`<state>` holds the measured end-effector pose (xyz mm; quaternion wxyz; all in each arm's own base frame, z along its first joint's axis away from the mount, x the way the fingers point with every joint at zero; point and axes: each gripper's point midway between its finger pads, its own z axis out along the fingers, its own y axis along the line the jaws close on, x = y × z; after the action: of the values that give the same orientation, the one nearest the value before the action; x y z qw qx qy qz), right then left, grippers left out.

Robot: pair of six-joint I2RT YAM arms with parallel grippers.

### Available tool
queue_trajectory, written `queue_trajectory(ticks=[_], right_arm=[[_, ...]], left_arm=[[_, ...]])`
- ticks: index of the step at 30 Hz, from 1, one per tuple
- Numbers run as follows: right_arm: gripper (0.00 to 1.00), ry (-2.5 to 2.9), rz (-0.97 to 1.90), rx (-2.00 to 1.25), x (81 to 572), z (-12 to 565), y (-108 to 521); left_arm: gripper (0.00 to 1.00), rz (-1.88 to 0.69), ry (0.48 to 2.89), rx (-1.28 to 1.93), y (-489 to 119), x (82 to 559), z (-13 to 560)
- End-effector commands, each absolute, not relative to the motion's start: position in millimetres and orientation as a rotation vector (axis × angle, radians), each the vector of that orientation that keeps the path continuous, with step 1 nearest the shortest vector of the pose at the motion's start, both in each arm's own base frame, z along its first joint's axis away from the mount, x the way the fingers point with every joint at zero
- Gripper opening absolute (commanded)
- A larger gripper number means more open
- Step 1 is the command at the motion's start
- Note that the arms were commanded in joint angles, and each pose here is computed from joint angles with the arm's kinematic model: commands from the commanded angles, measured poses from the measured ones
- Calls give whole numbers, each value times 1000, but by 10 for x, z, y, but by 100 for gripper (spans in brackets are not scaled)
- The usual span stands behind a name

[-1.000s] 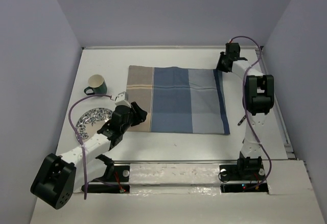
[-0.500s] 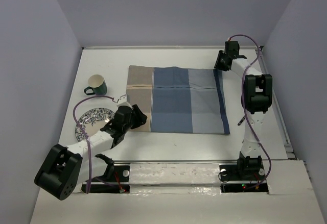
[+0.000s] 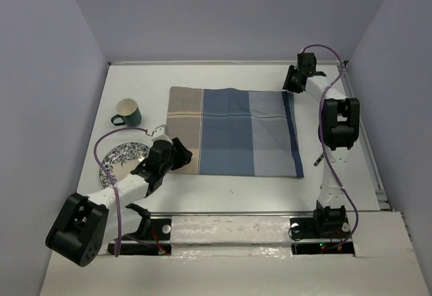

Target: Set the dinner table for one person

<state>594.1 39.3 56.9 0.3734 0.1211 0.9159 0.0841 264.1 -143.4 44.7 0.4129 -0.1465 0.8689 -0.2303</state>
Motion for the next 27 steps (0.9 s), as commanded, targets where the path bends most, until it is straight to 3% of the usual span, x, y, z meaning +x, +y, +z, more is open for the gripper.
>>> queue_trajectory(ticks=[1, 14, 25, 27], right_arm=[[36, 2338, 230, 314, 6018, 618, 411], [37, 2353, 211, 334, 6009, 578, 384], [11, 2352, 221, 344, 6010, 583, 396], [0, 2353, 220, 347, 5997, 578, 394]], left_arm=[[59, -578, 2139, -385, -1391, 2705, 512], [59, -587, 2071, -429, -1323, 2837, 695], [59, -608, 2150, -448, -1340, 2744, 392], [59, -614, 2154, -443, -1341, 2711, 373]])
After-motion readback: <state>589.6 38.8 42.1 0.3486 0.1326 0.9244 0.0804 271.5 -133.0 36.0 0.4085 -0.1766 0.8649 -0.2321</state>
